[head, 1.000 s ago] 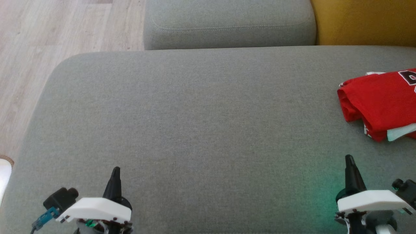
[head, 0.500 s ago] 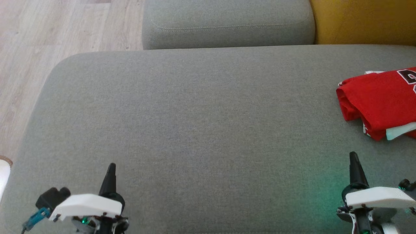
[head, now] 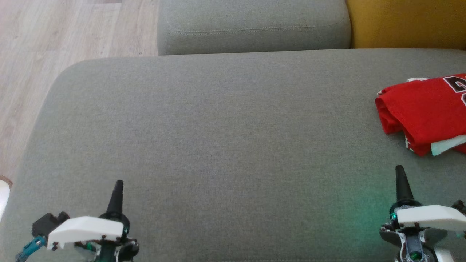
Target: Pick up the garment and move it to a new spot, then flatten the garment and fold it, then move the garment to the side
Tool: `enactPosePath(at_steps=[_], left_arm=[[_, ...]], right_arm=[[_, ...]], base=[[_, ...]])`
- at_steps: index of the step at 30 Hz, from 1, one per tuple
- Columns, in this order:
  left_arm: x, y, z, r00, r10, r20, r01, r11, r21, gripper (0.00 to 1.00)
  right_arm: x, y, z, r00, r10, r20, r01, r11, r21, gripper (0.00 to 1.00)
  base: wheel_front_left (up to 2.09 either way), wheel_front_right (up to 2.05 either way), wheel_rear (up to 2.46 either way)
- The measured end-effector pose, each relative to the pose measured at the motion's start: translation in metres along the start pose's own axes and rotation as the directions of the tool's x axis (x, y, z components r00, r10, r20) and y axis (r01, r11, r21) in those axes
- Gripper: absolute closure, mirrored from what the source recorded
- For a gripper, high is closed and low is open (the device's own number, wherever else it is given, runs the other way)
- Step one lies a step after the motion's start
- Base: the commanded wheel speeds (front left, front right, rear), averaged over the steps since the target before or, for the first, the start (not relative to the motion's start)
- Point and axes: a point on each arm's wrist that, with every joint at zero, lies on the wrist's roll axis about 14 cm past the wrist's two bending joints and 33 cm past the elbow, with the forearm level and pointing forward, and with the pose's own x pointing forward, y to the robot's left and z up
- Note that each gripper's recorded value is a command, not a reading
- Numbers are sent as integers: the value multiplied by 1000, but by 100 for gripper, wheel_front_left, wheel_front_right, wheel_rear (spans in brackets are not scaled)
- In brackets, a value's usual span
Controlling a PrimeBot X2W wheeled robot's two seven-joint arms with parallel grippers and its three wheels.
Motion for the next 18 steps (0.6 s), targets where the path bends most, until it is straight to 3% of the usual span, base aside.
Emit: enactPosePath(at_steps=[18], left_arm=[[6,-7,10,999,-34,10,35,983,-182,100]], right_arm=[[2,3,9,1000,11,22,-16,980,197,100]], base=[[0,0,0]])
